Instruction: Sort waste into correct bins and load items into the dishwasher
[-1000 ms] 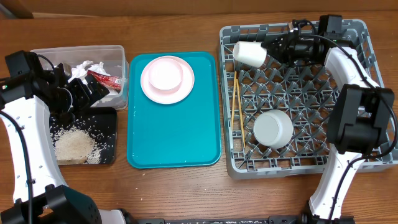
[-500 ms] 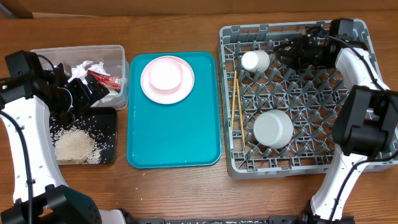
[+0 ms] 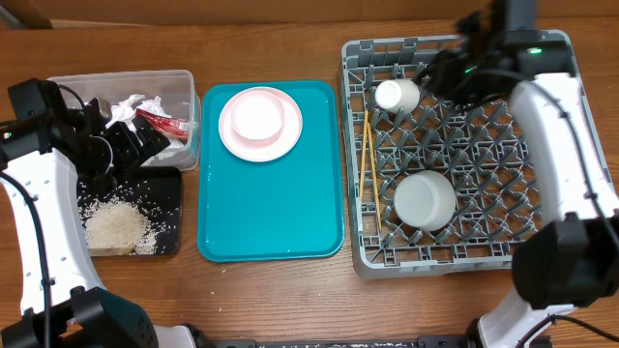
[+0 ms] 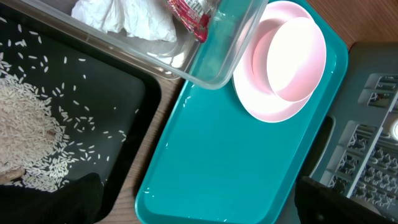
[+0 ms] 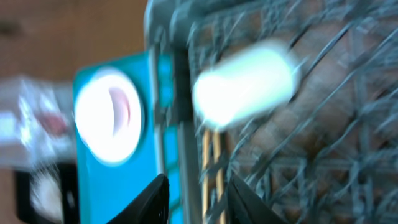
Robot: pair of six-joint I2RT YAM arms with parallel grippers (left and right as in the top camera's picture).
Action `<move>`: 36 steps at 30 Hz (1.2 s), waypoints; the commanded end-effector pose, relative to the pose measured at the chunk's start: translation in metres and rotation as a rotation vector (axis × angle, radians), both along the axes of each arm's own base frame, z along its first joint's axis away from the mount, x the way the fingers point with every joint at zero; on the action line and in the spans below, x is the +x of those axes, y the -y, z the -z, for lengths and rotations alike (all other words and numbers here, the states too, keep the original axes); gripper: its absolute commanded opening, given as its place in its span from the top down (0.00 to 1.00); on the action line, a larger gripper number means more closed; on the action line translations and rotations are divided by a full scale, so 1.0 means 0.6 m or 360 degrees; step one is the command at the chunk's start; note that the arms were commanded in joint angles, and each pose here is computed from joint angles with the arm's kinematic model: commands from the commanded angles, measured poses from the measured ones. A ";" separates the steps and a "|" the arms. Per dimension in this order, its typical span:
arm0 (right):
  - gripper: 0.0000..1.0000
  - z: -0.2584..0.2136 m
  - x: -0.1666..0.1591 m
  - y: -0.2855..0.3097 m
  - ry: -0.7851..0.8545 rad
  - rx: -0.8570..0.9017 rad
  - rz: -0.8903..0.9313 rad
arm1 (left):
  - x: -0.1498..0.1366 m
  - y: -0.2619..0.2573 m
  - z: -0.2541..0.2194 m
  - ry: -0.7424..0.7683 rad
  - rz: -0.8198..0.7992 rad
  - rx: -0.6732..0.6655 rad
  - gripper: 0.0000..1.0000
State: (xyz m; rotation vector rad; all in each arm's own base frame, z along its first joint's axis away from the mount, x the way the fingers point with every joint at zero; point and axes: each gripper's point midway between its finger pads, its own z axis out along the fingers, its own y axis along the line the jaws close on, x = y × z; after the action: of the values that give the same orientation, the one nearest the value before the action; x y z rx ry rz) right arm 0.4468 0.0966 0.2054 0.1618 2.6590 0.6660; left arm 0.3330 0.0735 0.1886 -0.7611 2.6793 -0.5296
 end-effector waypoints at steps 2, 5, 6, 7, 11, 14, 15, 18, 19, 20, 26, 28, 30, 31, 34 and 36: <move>0.62 0.037 -0.063 -0.062 -0.0119 -0.0333 -0.0200 | 0.005 0.002 -0.021 0.0064 0.0026 0.0033 0.00; 0.57 0.059 -0.089 -0.098 -0.0165 -0.0412 -0.0292 | 0.005 0.002 -0.021 0.0064 0.0026 0.0033 0.00; 0.56 0.065 -0.095 -0.106 -0.0168 -0.0444 -0.0310 | 0.005 0.002 -0.021 0.0064 0.0026 0.0033 0.00; 0.55 0.072 -0.100 -0.112 -0.0171 -0.0471 -0.0323 | 0.005 0.002 -0.021 0.0064 0.0026 0.0033 0.00; 0.54 0.101 -0.124 -0.133 -0.0237 -0.0496 -0.0345 | 0.005 0.002 -0.021 0.0064 0.0026 0.0033 0.00; 0.54 0.128 -0.145 -0.139 -0.0319 -0.0500 -0.0326 | 0.005 0.002 -0.021 0.0063 0.0026 0.0033 0.00; 0.54 0.136 -0.151 -0.141 -0.0336 -0.0503 -0.0333 | 0.005 0.002 -0.021 0.0064 0.0026 0.0033 0.00; 0.54 0.162 -0.171 -0.146 -0.0389 -0.0523 -0.0365 | 0.005 0.002 -0.021 0.0063 0.0026 0.0033 0.00; 0.54 0.170 -0.178 -0.149 -0.0406 -0.0522 -0.0376 | 0.005 0.002 -0.021 0.0064 0.0026 0.0033 0.00; 0.54 0.176 -0.185 -0.151 -0.0430 -0.0518 -0.0369 | 0.005 0.002 -0.021 0.0064 0.0026 0.0033 0.00; 0.54 0.191 -0.211 -0.164 -0.0499 -0.0520 -0.0381 | 0.005 0.002 -0.021 0.0064 0.0026 0.0033 0.00; 0.54 0.191 -0.216 -0.172 -0.0505 -0.0510 -0.0393 | 0.005 0.002 -0.021 0.0064 0.0026 0.0033 0.00; 0.54 0.191 -0.220 -0.178 -0.0499 -0.0515 -0.0411 | 0.005 0.002 -0.021 0.0064 0.0026 0.0033 0.00; 0.54 0.191 -0.220 -0.180 -0.0497 -0.0515 -0.0416 | 0.005 0.002 -0.021 0.0064 0.0026 0.0033 0.00; 0.58 0.191 -0.222 -0.181 -0.0501 -0.0517 -0.0420 | 0.005 0.002 -0.021 0.0064 0.0026 0.0033 0.00; 0.61 0.191 -0.227 -0.178 -0.0529 -0.0520 -0.0398 | 0.005 0.002 -0.021 0.0064 0.0026 0.0033 0.00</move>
State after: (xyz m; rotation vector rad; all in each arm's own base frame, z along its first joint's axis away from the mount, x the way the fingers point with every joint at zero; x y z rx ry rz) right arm 0.3136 0.2042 0.0926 -0.2029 3.0803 0.2889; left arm 0.3330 0.0735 0.1886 -0.7611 2.6793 -0.5296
